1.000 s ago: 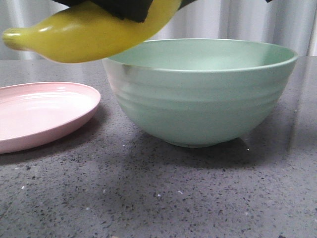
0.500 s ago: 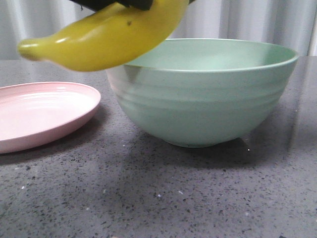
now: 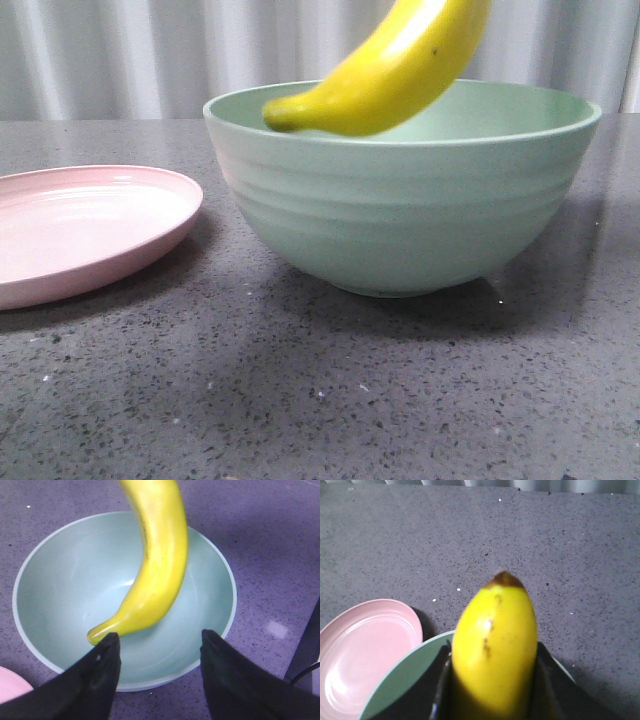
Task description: Transfer banana from pink plate to green bowl
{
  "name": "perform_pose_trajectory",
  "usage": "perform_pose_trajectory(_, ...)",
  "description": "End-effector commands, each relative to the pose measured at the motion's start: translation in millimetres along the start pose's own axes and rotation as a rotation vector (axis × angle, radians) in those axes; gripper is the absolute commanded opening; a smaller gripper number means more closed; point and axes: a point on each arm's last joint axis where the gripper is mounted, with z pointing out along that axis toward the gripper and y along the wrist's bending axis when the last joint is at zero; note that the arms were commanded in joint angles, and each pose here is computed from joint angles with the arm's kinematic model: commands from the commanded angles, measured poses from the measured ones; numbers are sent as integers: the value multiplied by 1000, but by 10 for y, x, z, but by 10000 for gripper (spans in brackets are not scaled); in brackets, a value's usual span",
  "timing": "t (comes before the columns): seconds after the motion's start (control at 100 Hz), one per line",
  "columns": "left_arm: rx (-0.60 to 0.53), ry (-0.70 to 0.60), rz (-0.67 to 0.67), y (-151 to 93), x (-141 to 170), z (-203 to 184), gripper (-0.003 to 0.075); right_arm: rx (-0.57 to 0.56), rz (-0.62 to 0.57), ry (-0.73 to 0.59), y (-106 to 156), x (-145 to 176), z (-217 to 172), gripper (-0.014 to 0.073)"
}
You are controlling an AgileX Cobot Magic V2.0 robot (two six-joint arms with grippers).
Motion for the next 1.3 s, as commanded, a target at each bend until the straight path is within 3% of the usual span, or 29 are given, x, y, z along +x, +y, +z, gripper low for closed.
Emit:
perform_pose_trajectory(0.0,20,-122,-6,-38,-181,-121,337,1,-28,-106,9,-173,-30,-71)
perform_pose_trajectory(0.16,20,-122,-6,-38,-181,-121,337,13,-24,-44,-23,-96,167,-33)
perform_pose_trajectory(0.38,20,-122,-6,-38,-181,-121,337,20,-23,1,-39,-43,250,304)
perform_pose_trajectory(0.5,20,-122,-6,-38,-181,-121,337,21,-26,1,-40,-43,250,367)
perform_pose_trajectory(1.0,20,-127,-6,-38,-185,-122,330,56,-139,-47,-16,-162,-205,347)
perform_pose_trajectory(1.07,21,-126,-8,-39,-185,-122,286,59,-144,-37,-11,-156,-307,274)
perform_pose_trajectory(1.29,28,-163,-8,-47,-210,-245,-4,66,-171,-98,8,-169,-672,-74)
